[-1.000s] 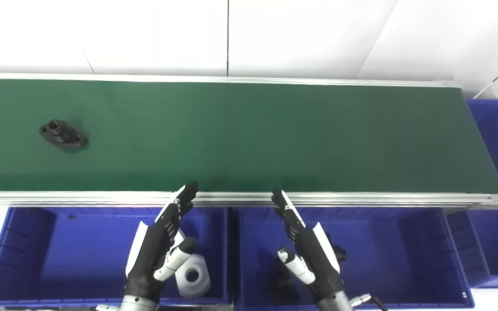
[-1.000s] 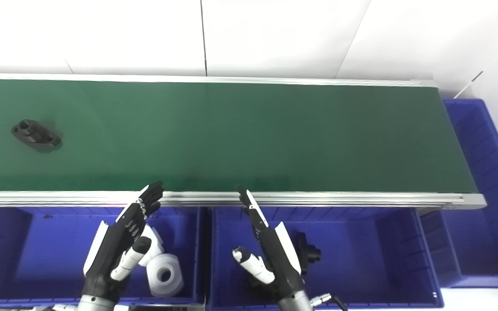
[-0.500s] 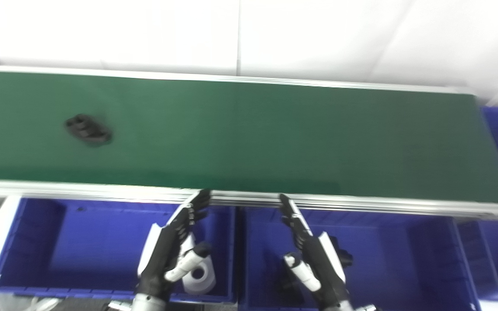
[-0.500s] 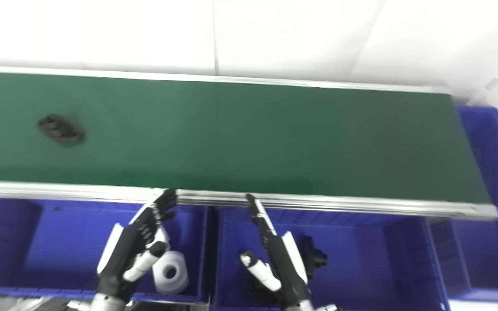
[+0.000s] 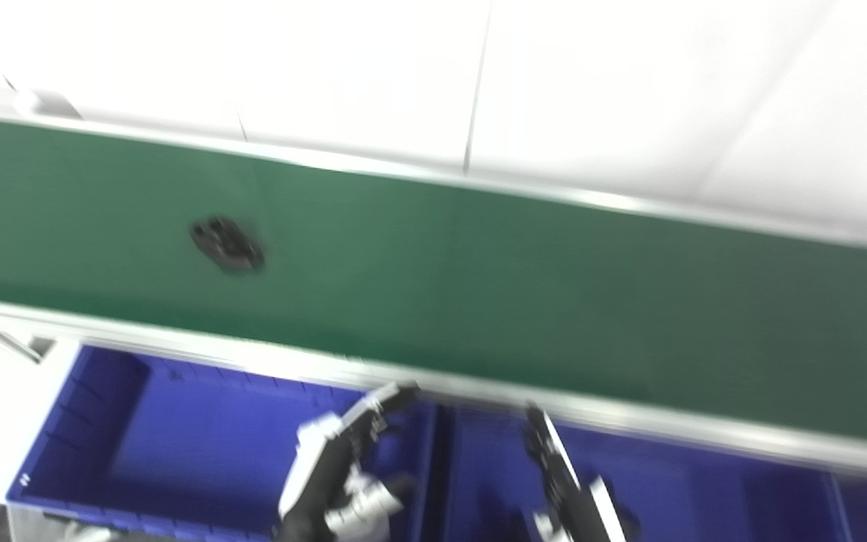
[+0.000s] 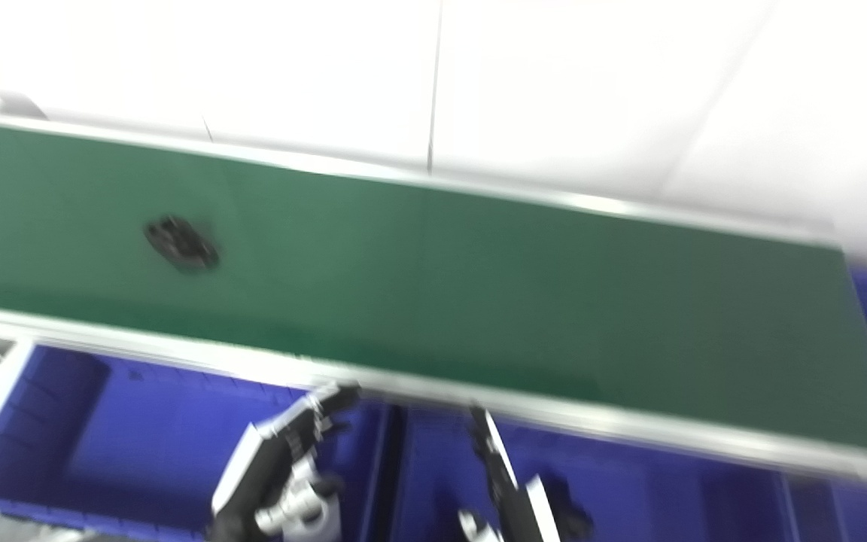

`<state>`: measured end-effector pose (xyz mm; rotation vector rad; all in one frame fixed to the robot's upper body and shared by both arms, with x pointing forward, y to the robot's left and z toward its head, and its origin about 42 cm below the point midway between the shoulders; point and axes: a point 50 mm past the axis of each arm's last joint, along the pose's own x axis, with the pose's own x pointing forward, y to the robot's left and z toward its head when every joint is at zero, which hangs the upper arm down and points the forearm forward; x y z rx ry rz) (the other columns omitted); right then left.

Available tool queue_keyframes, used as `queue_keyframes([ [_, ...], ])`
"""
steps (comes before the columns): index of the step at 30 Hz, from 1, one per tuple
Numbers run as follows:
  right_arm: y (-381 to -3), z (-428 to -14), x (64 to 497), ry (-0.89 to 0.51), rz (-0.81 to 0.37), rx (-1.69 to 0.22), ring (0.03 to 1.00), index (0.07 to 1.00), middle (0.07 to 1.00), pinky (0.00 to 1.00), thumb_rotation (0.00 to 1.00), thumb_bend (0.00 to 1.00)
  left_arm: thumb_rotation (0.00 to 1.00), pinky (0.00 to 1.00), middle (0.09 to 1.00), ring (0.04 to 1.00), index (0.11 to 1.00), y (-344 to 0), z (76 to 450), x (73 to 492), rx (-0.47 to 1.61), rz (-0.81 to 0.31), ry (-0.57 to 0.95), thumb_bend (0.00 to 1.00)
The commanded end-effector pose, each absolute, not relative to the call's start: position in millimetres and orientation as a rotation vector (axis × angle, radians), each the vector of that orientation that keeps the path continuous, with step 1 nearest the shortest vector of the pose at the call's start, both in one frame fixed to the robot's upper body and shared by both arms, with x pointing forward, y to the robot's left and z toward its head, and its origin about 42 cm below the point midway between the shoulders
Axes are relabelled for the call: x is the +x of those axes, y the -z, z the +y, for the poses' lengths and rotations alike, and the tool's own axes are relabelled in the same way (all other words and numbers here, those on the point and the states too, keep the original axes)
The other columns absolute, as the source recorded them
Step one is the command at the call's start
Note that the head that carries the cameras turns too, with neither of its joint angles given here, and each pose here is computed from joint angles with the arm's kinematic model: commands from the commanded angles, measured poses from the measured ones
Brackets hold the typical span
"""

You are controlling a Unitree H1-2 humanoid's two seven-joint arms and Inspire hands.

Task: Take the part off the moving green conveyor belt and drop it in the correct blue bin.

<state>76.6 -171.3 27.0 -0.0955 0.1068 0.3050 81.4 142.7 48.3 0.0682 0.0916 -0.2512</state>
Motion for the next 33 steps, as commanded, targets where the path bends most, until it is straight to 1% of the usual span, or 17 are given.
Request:
queue_keyframes([
  [1,-34.7,-171.3,80.9,-0.313,0.027,-0.075,0.982,0.991,1.000,0.97,0.95,0.90,0.75,0.77,0.850,0.850,0.817,-52.0,138.6,84.9,0.068,0.046,0.246,0.84],
  [6,-32.0,-172.9,82.6,-0.318,0.034,-0.064,0.985,0.993,1.000,0.96,0.95,0.90,0.75,0.77,0.854,0.857,0.817,-51.2,138.0,86.8,0.092,0.059,0.266,0.83],
  [10,-33.4,-173.8,84.0,-0.320,0.028,-0.065,0.989,0.998,1.000,0.97,0.93,0.90,0.74,0.74,0.846,0.844,0.811,-51.8,137.5,87.2,0.096,0.060,0.264,0.84],
  [15,-39.4,-174.4,84.3,-0.323,0.007,-0.082,0.968,0.996,0.996,0.94,0.95,0.91,0.73,0.75,0.847,0.847,0.810,-55.5,136.9,86.2,0.089,0.066,0.260,0.86],
  [17,-43.0,-174.8,84.5,-0.322,-0.003,-0.083,0.969,0.996,0.995,0.94,0.94,0.91,0.73,0.74,0.845,0.844,0.809,-56.7,136.5,86.0,0.091,0.061,0.259,0.85],
  [19,-47.3,-175.0,85.1,-0.317,-0.014,-0.084,0.975,0.992,0.995,0.95,0.91,0.90,0.73,0.74,0.848,0.847,0.811,-57.2,136.4,86.2,0.090,0.060,0.260,0.85],
  [20,-50.5,-174.9,85.9,-0.311,-0.024,-0.088,0.985,0.989,0.998,0.98,0.90,0.89,0.73,0.74,0.846,0.845,0.810,-56.7,136.2,86.5,0.088,0.055,0.257,0.85],
  [23,-63.2,-174.5,90.6,-0.291,-0.075,-0.096,0.983,0.985,0.997,0.98,0.88,0.87,0.72,0.74,0.841,0.842,0.806,-56.5,136.4,87.0,0.077,0.046,0.251,0.85],
  [25,-73.0,-173.5,94.7,-0.292,-0.118,-0.107,0.983,0.984,0.996,0.97,0.85,0.85,0.71,0.75,0.841,0.843,0.803,-57.4,137.1,87.3,0.072,0.046,0.252,0.85],
  [26,-76.7,-172.9,96.2,-0.296,-0.135,-0.114,0.983,0.987,0.994,0.97,0.82,0.84,0.71,0.76,0.844,0.848,0.805,-57.8,137.4,87.5,0.071,0.047,0.254,0.85],
  [27,-80.0,-171.9,97.8,-0.300,-0.149,-0.123,0.983,0.988,0.994,0.97,0.81,0.84,0.71,0.76,0.846,0.850,0.806,-58.1,138.0,87.6,0.072,0.048,0.255,0.85],
  [28,-84.7,-170.5,100.3,-0.302,-0.168,-0.144,0.973,0.977,0.984,0.96,0.77,0.84,0.71,0.76,0.847,0.853,0.808,-58.1,138.4,87.8,0.072,0.050,0.254,0.85],
  [30,-94.3,-165.8,106.7,-0.300,-0.202,-0.198,0.963,0.974,0.976,0.93,0.77,0.85,0.71,0.76,0.845,0.851,0.807,-57.8,139.3,88.2,0.075,0.049,0.253,0.85],
  [33,-110.9,-154.5,119.2,-0.280,-0.245,-0.254,0.933,0.956,0.956,0.86,0.75,0.86,0.72,0.76,0.848,0.852,0.811,-56.8,140.9,89.0,0.082,0.046,0.259,0.84],
])
